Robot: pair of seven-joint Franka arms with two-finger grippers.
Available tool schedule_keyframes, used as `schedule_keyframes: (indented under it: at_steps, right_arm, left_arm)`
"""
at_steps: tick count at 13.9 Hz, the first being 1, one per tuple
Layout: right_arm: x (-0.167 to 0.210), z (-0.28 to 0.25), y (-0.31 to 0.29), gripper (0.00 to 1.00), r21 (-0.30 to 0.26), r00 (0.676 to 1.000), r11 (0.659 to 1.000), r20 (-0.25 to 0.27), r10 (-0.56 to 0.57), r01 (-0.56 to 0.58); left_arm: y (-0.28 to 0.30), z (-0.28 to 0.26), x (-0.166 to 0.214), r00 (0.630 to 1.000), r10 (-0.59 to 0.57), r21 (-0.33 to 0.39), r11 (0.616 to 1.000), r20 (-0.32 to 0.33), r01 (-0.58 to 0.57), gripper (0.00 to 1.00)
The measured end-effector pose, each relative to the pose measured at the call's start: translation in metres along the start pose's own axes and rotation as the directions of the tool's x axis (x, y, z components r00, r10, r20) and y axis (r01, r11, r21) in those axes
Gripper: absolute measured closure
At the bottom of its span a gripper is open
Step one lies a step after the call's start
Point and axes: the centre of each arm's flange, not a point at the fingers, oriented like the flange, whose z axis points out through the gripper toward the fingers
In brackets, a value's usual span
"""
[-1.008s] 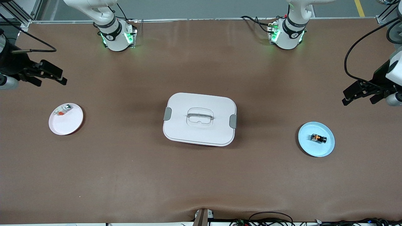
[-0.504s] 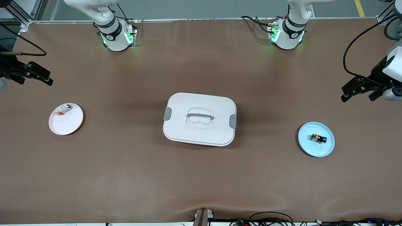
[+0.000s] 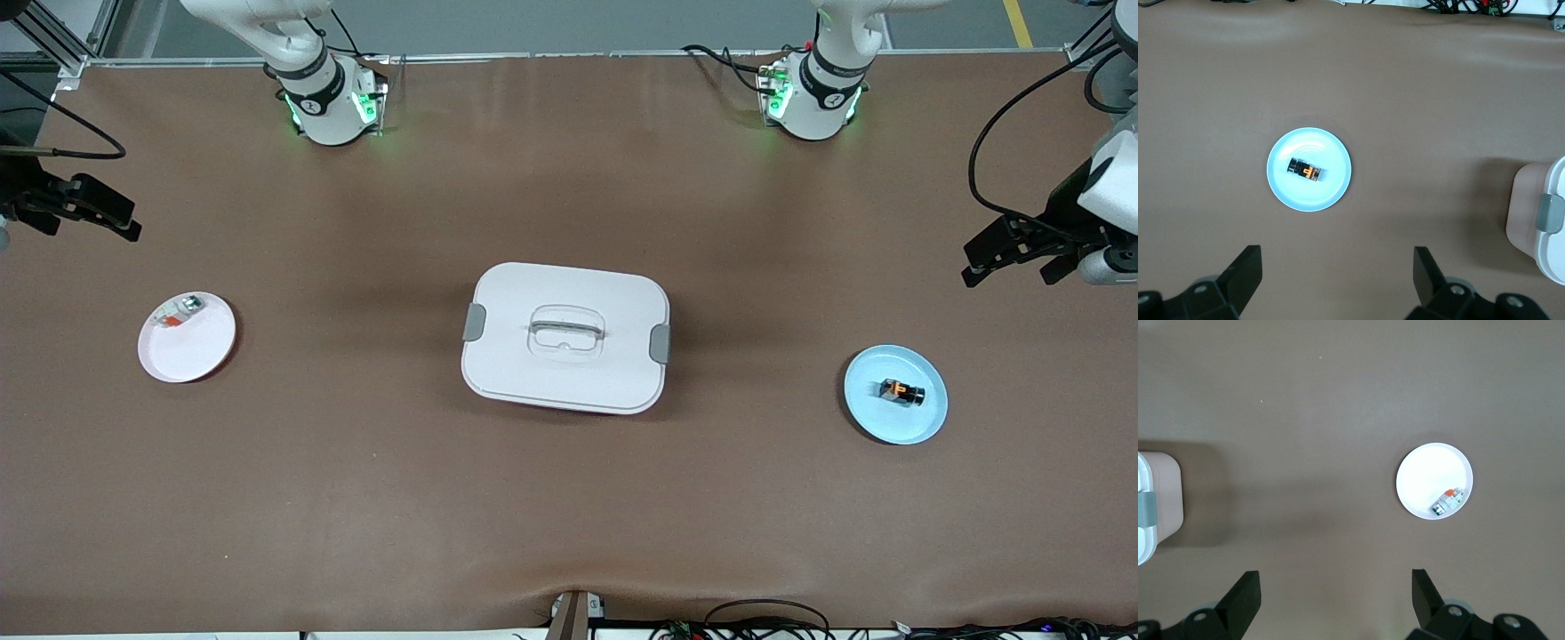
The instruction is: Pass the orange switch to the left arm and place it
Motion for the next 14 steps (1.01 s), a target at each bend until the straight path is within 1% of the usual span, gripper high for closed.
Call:
schedule_keyframes:
  at_steps: [3, 6, 9, 12, 14]
  right_arm:
    - [-0.002, 0.001, 0.0, 0.0, -0.002, 0.999, 1.0, 0.019, 0.027, -0.027]
    - [-0.003, -0.002, 0.0, 0.0, -0.002, 0.998, 0.998, 0.013, 0.06, -0.06]
    - [-0.007, -0.007, 0.0, 0.0, -0.001, 0.998, 0.998, 0.013, 0.06, -0.06]
    - [-0.012, -0.008, -0.003, 0.0, -0.004, 0.998, 0.998, 0.028, 0.056, -0.056]
    - [-0.012, -0.008, -0.003, 0.0, -0.004, 0.998, 0.998, 0.028, 0.059, -0.058]
  left_arm:
    - [0.0, 0.0, 0.0, 1.0, 0.0, 0.0, 1.0, 0.001, 0.0, 0.0]
    - [0.001, 0.0, 0.0, 1.0, 0.002, 0.0, 1.0, 0.001, -0.002, 0.0]
    - [0.001, 0.0, 0.0, 1.0, 0.002, 0.0, 1.0, 0.001, -0.002, 0.0]
    - [0.001, 0.0, 0.0, 1.0, 0.002, 0.0, 1.0, 0.001, -0.002, 0.0]
    - [0.001, 0.001, -0.002, 1.0, 0.002, 0.001, 1.0, 0.014, -0.002, 0.0]
